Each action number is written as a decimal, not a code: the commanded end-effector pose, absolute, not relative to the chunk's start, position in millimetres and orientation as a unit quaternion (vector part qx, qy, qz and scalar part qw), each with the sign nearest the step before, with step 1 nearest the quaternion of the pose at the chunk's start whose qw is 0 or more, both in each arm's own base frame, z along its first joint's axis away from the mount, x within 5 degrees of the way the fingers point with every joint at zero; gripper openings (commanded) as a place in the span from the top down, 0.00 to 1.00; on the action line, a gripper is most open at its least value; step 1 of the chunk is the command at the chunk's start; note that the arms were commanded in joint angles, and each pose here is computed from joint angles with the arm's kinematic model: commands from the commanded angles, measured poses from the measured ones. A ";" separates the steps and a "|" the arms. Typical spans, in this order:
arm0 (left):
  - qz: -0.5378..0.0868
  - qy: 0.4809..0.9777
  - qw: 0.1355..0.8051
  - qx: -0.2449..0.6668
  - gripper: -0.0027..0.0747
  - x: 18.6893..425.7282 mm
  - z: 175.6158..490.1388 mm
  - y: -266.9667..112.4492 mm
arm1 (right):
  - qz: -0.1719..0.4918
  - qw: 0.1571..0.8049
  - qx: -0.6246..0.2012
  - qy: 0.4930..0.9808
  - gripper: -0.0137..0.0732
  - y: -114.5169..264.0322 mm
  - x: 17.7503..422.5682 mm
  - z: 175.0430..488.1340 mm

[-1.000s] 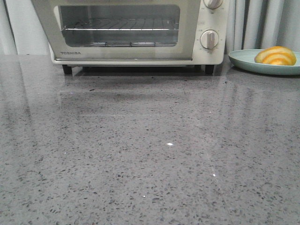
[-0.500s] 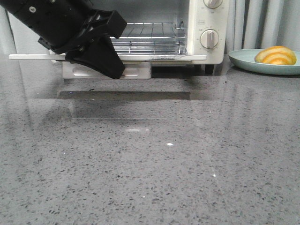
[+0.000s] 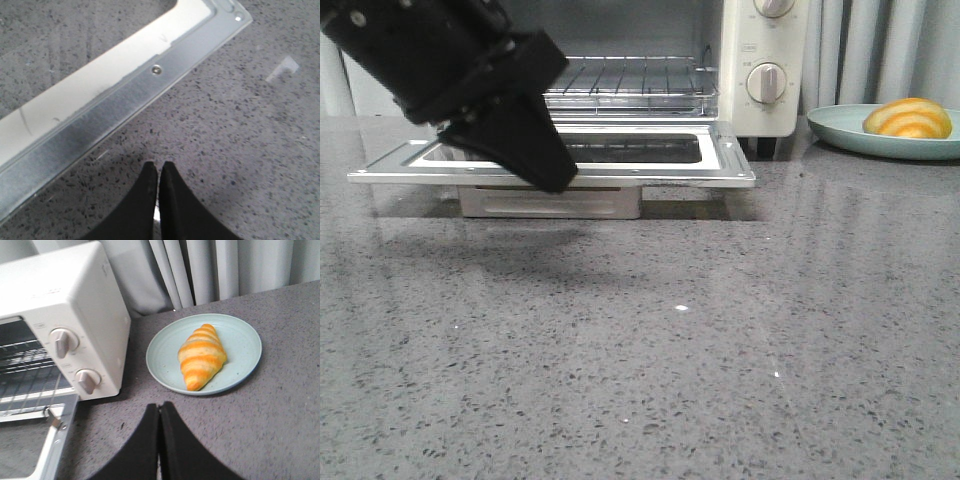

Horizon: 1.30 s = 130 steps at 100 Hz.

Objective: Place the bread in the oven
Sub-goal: 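Pull the oven door handle down with the left gripper to open it, then grasp the orange-striped croissant on the blue plate with the right gripper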

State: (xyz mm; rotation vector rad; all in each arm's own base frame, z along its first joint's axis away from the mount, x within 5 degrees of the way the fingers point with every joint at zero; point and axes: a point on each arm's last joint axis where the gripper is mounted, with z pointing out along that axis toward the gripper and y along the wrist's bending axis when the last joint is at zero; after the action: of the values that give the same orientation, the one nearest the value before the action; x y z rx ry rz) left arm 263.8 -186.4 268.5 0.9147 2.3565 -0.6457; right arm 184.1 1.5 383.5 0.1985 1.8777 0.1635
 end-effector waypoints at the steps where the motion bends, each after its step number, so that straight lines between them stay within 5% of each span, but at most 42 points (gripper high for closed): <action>1: -0.261 0.847 0.331 0.324 0.99 252.5 313.7 -179.8 | 0.045 0.586 0.066 0.806 0.87 0.3 219.9 407.7; 20: -0.274 0.800 0.420 0.329 0.99 213.5 371.7 -158.4 | 0.019 0.502 0.054 0.863 0.41 -0.6 297.5 415.6; 28: -0.278 0.777 0.457 0.331 0.99 192.2 394.6 -146.8 | 0.009 0.481 0.057 0.875 0.34 -4.5 328.1 412.7; 50: -0.286 0.723 0.534 0.333 0.99 143.1 434.8 -119.8 | 0.001 0.429 0.067 0.901 0.41 -13.7 404.4 364.4; 75: -0.286 0.691 0.574 0.334 0.99 113.3 451.9 -103.3 | -0.013 0.340 0.081 0.937 0.45 -18.0 444.7 287.3; 83: -0.284 0.689 0.577 0.336 0.99 111.1 452.8 -101.9 | -0.013 0.316 0.087 0.945 0.58 -18.3 447.1 274.2; 91: -0.284 0.689 0.577 0.336 0.99 110.9 452.9 -101.8 | -0.015 0.306 0.087 0.948 0.88 -18.5 446.1 272.0; 92: -0.284 0.689 0.577 0.336 0.99 110.9 452.9 -101.8 | -0.015 0.307 0.087 0.948 0.93 -18.5 445.5 273.6; 108: -0.283 0.689 0.577 0.336 0.99 111.0 452.8 -101.7 | -0.015 0.361 0.090 0.928 0.92 -22.3 432.3 313.6; 130: -0.283 0.689 0.576 0.337 0.99 110.9 452.6 -101.7 | -0.003 0.517 0.047 0.855 0.92 0.7 356.4 439.2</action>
State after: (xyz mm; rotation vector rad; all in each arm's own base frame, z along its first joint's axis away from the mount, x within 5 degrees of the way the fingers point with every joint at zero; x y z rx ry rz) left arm 112.6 -104.2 437.6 0.8553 1.6763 -0.6400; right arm 405.8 -12.3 349.0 0.1991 2.3388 -0.0205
